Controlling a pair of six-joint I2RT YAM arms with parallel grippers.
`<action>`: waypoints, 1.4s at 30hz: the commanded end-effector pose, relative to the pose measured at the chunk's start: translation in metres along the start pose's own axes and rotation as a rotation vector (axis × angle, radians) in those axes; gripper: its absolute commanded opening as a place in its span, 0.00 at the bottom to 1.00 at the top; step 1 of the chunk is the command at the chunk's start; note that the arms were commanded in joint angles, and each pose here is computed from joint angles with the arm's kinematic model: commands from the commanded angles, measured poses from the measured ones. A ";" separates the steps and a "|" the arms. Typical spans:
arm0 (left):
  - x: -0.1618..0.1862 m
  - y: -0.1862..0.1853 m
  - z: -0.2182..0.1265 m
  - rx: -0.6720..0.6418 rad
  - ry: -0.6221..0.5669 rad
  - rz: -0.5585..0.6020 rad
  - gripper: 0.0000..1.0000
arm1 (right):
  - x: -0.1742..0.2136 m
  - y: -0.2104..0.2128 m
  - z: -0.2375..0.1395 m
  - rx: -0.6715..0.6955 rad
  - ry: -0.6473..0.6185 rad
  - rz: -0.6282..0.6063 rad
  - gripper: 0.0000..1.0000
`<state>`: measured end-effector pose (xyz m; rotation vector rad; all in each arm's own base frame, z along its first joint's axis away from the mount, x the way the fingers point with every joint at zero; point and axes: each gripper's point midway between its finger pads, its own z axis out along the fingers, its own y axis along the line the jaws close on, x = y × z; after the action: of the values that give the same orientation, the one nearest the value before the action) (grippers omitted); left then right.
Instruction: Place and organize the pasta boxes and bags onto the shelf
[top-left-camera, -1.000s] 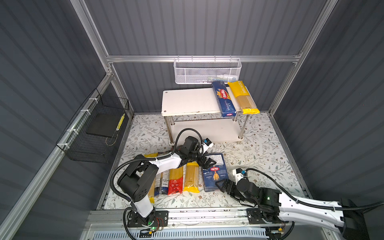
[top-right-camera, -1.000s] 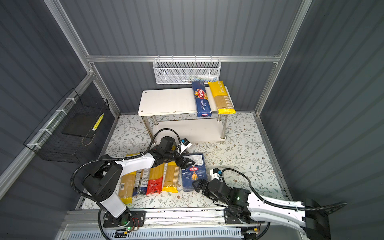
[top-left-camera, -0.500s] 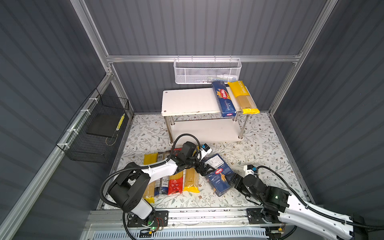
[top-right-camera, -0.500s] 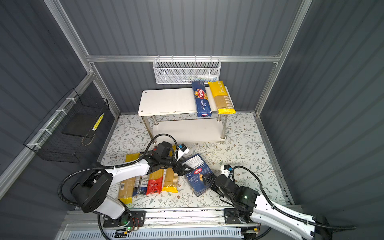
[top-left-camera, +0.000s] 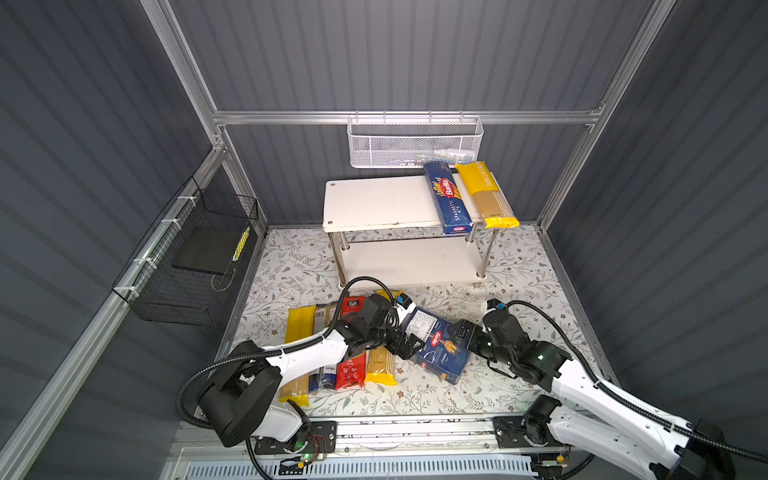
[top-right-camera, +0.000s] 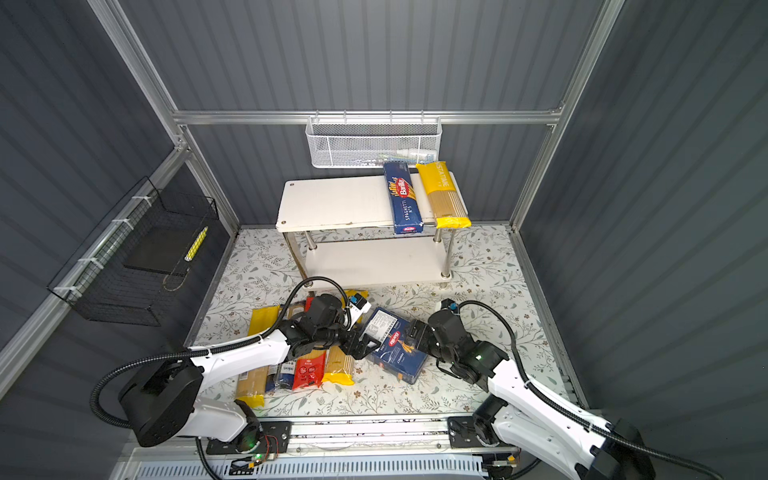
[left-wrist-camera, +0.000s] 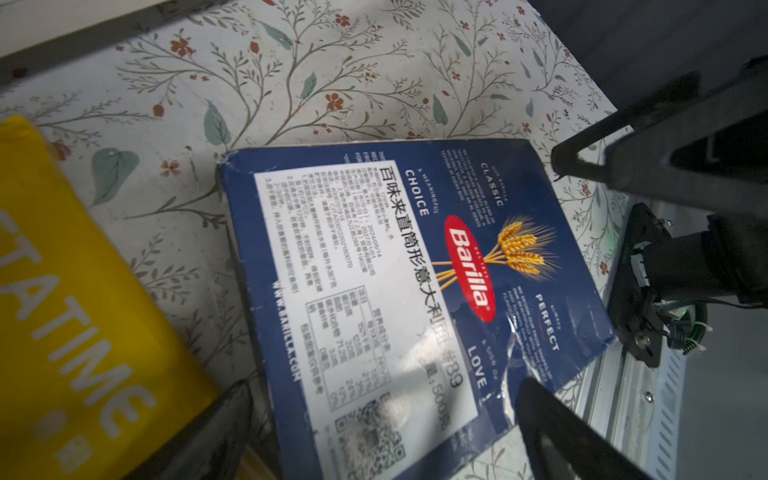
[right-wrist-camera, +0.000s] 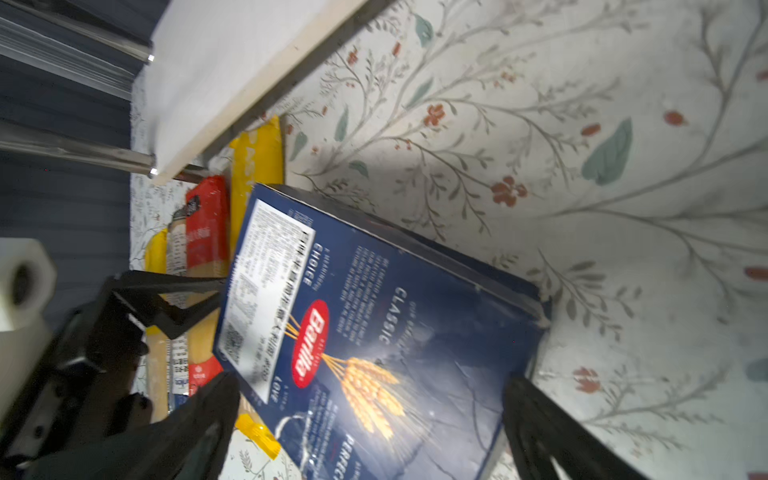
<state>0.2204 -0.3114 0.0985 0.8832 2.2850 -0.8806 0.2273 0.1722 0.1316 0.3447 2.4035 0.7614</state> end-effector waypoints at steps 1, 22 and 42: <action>-0.008 0.011 -0.011 -0.097 -0.019 -0.058 1.00 | -0.010 0.021 -0.005 -0.079 0.010 -0.066 0.99; -0.031 0.015 0.022 -0.073 -0.056 -0.005 1.00 | 0.080 -0.034 -0.034 0.024 0.296 0.026 0.99; 0.009 0.007 0.034 0.036 -0.013 -0.033 1.00 | 0.087 -0.048 0.005 -0.012 0.199 0.136 0.99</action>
<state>0.2360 -0.3255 0.0759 0.8379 2.2747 -0.8959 0.1487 0.1688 0.0568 0.4209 2.6371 0.8953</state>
